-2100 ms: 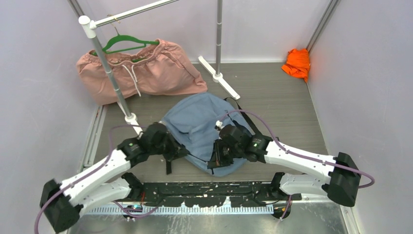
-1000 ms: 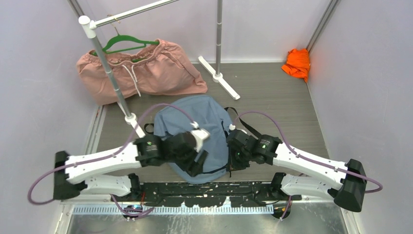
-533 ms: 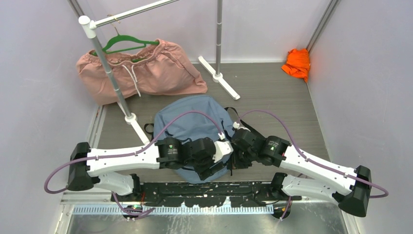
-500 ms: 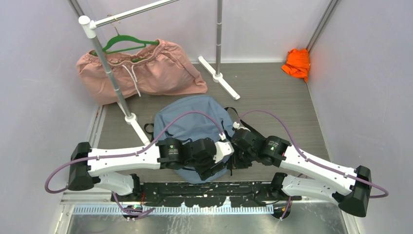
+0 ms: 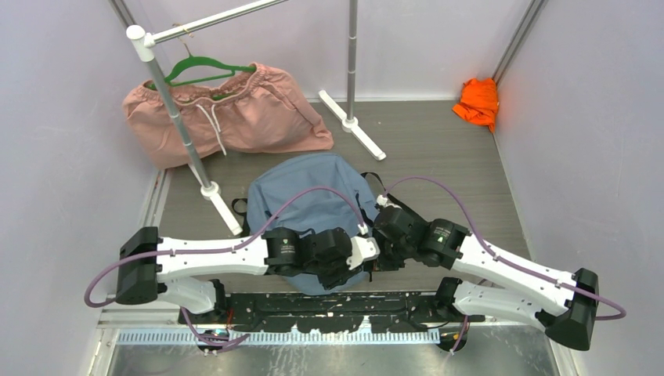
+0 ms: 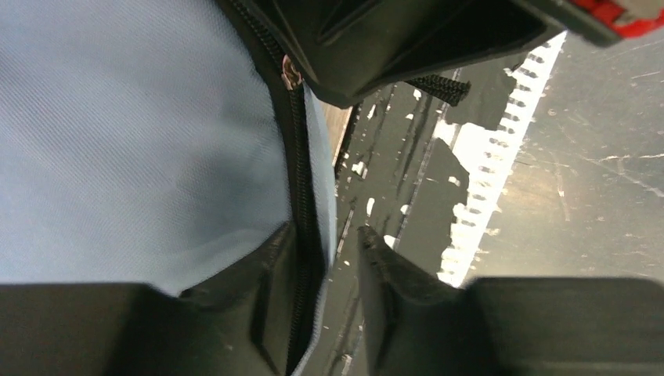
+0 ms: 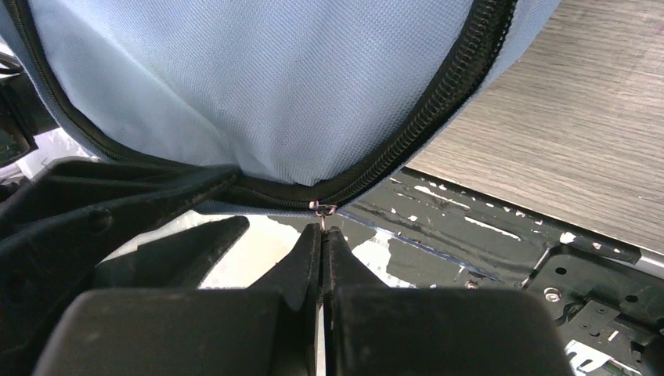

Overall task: Pack the student bag
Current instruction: Zip the student bag at the center of the board.

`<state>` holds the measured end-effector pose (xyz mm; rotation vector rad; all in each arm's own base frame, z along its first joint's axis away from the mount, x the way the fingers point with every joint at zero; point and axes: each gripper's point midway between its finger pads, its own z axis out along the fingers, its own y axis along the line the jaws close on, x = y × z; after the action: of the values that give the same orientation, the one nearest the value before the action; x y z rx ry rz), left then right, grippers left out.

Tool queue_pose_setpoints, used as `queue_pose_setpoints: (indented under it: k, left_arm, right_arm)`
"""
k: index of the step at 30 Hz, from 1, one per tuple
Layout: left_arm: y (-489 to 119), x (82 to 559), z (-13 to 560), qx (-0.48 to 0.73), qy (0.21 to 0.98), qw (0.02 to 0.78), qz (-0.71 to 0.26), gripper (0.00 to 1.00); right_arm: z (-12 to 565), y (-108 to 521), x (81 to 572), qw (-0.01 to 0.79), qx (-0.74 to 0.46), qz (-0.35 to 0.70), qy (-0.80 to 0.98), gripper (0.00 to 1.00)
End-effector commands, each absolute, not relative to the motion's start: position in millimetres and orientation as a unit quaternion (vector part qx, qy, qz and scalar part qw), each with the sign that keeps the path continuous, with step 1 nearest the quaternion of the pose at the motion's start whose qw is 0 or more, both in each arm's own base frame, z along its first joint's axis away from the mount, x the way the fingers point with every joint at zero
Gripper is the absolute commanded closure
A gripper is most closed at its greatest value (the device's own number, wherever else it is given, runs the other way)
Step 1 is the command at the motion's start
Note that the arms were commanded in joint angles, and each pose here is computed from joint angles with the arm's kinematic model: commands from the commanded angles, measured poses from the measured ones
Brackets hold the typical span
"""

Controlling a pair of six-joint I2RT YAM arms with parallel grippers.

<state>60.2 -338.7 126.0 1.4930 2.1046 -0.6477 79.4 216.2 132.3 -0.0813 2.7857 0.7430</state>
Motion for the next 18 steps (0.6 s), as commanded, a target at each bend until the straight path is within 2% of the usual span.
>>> queue_pose_setpoints:
  k: [1,2,3,7,14,18]
  left_arm:
    - [-351,63,126,0.54,0.761,0.258,-0.251,0.88]
    - [-351,63,126,0.54,0.762,0.257,-0.248,0.99]
    - [-348,66,124,0.537,0.767,0.26,-0.238,1.0]
    - [-329,61,128,0.528,0.776,0.25,-0.238,1.0]
    - [-281,56,143,0.467,0.787,0.293,-0.277,1.0]
    - [-265,52,143,0.445,0.798,0.291,-0.284,1.0]
  right_arm:
    - [147,225,80,0.136,-0.02,0.293,0.946,0.99]
    - [147,224,80,0.137,-0.02,0.291,0.947,0.99]
    - [145,221,79,0.138,-0.02,0.285,0.948,0.99]
    - [142,205,83,0.15,-0.018,0.251,0.956,0.99]
    - [135,184,99,0.186,0.006,0.203,0.961,0.99]
    - [137,176,117,0.209,0.012,0.162,0.964,0.99]
